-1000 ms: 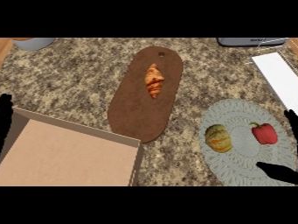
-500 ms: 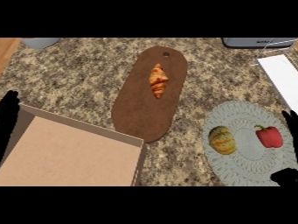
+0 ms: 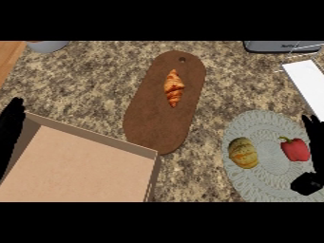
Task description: Pick the bell pepper from the placemat and place it in the tiered shelf
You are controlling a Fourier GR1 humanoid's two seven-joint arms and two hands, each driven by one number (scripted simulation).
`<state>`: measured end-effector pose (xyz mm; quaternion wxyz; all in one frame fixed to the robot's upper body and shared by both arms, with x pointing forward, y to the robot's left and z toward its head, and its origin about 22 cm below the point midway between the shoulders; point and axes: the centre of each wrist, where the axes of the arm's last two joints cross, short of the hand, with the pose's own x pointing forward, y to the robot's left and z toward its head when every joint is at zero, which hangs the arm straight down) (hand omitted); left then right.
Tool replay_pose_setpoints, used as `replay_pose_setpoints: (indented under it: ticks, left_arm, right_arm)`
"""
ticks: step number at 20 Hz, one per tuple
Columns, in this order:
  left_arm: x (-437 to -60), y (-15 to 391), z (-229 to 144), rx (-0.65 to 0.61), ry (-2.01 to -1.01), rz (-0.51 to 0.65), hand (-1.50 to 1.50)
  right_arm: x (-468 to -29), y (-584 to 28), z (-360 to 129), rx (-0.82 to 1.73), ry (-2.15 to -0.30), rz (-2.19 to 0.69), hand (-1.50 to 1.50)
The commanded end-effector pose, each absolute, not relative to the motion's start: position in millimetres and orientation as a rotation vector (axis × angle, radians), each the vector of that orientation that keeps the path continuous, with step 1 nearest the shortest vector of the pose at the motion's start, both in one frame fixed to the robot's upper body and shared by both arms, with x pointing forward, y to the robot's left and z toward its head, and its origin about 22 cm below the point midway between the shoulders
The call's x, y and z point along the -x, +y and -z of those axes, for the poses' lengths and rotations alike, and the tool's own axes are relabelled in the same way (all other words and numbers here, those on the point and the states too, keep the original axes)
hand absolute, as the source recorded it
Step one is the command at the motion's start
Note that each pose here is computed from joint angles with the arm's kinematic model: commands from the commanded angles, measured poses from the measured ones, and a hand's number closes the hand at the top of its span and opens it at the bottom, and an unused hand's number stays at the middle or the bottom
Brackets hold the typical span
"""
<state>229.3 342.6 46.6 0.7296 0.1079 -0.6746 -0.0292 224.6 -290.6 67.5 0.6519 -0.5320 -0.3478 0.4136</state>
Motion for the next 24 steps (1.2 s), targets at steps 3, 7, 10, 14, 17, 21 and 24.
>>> replay_pose_setpoints:
  ticks: [3, 7, 10, 14, 17, 21, 24]
  left_arm:
    - [-219, 357, -5, -0.264, -1.334, 0.036, 0.0]
    - [-227, 356, -13, -0.268, -1.339, 0.045, 0.0]
    - [-229, 345, -26, -0.256, -1.336, 0.048, 0.0]
    - [-227, 335, -8, -0.269, -1.344, 0.059, 0.0]
    - [-220, 343, -6, -0.262, -1.333, 0.035, 0.0]
    - [-217, 338, -4, -0.242, -1.337, 0.038, 0.0]
    - [-222, 349, -5, -0.257, -1.327, 0.042, 0.0]
  right_arm:
    - [-223, -296, -47, 1.213, -0.76, -0.939, -1.5]
    - [-236, -293, -50, 1.211, -0.788, -0.941, -1.5]
    - [-248, -306, -53, 1.216, -0.815, -0.937, -1.5]
    - [-255, -321, -32, 1.221, -0.791, -0.956, -1.5]
    - [-257, -322, -35, 1.208, -0.787, -0.954, -1.5]
    - [-256, -329, -18, 1.169, -0.75, -0.956, 1.5]
    - [-251, -321, 0, 1.134, -0.798, -0.941, 1.5]
